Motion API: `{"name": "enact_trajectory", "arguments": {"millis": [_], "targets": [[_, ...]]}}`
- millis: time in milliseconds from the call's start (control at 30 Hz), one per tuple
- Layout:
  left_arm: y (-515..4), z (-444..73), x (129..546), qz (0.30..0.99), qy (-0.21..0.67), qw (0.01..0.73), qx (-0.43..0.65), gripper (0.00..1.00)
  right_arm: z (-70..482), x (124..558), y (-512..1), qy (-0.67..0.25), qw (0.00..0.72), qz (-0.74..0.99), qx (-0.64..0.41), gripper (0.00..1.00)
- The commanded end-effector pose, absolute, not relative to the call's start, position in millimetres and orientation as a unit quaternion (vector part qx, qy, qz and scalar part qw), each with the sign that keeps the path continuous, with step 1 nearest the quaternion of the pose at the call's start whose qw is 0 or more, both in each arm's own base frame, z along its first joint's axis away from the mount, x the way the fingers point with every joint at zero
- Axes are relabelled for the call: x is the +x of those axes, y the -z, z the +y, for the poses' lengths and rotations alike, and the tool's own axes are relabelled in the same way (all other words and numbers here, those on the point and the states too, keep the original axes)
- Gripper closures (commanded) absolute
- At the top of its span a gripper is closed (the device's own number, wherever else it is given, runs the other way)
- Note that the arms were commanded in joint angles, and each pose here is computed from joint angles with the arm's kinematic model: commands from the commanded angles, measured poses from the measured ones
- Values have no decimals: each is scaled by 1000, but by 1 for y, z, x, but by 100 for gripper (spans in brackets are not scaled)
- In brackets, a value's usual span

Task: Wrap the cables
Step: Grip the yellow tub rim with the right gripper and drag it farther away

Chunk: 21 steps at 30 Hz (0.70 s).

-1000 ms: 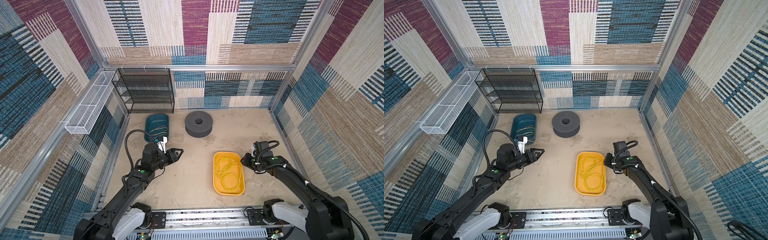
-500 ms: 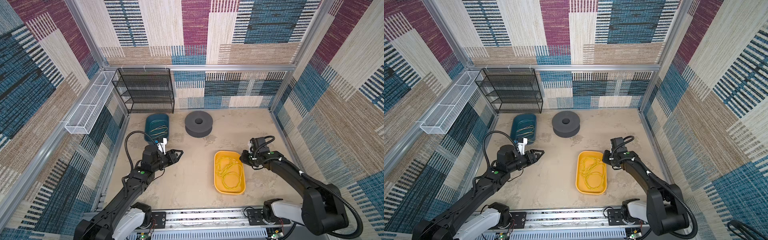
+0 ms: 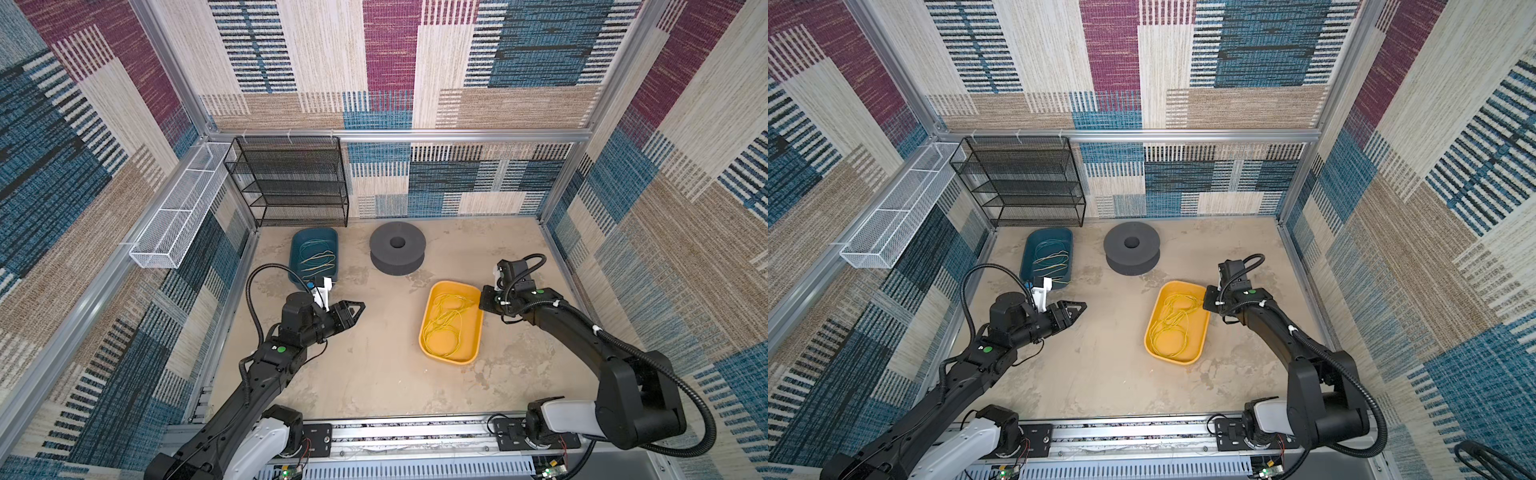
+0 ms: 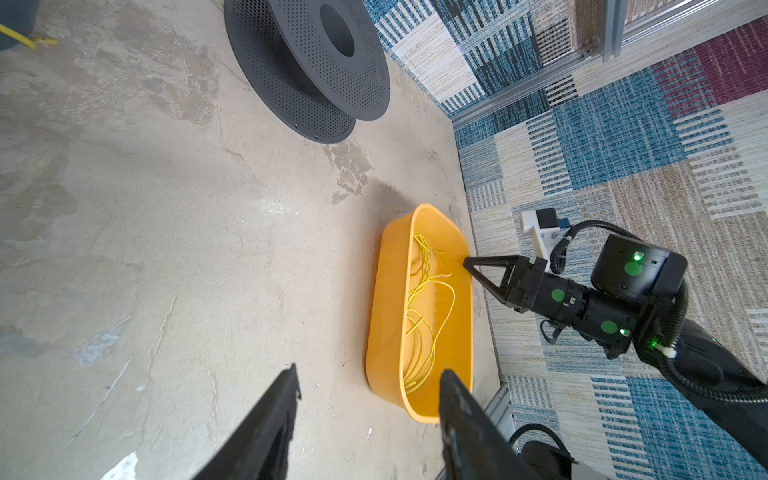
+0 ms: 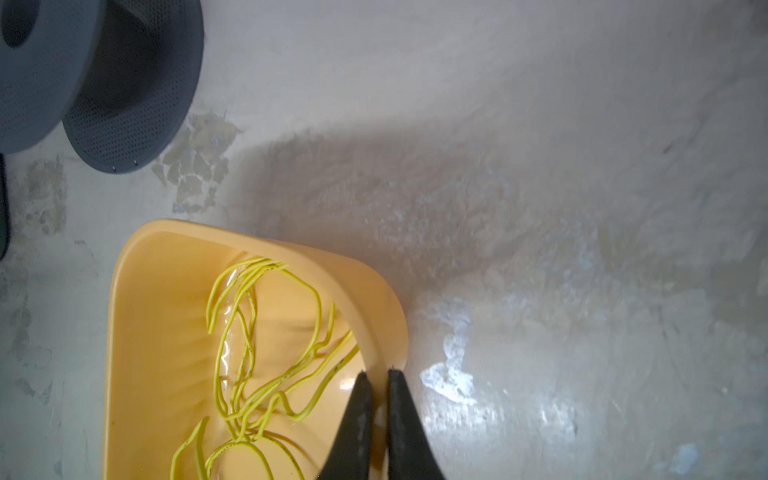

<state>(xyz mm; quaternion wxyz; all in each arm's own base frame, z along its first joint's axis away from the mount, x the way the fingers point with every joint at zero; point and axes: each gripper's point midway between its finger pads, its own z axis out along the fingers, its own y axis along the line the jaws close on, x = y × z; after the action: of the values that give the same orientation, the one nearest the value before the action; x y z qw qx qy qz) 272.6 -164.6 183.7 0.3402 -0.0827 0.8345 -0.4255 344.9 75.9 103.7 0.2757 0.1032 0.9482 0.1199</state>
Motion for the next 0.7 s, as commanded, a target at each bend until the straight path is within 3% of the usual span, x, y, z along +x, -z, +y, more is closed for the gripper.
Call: {"name": "enact_trajectory", "arguments": {"millis": [0, 267, 667], "targets": [[-195, -163, 278, 830, 418, 361, -74, 43, 73, 397, -123, -79, 345, 934, 48, 100], [-223, -169, 300, 817, 430, 376, -80, 44, 76, 506, -113, -17, 363, 931, -44, 100], [-228, -172, 312, 827, 417, 372, -69, 44, 19, 602, -127, 20, 378, 923, -66, 100]]}}
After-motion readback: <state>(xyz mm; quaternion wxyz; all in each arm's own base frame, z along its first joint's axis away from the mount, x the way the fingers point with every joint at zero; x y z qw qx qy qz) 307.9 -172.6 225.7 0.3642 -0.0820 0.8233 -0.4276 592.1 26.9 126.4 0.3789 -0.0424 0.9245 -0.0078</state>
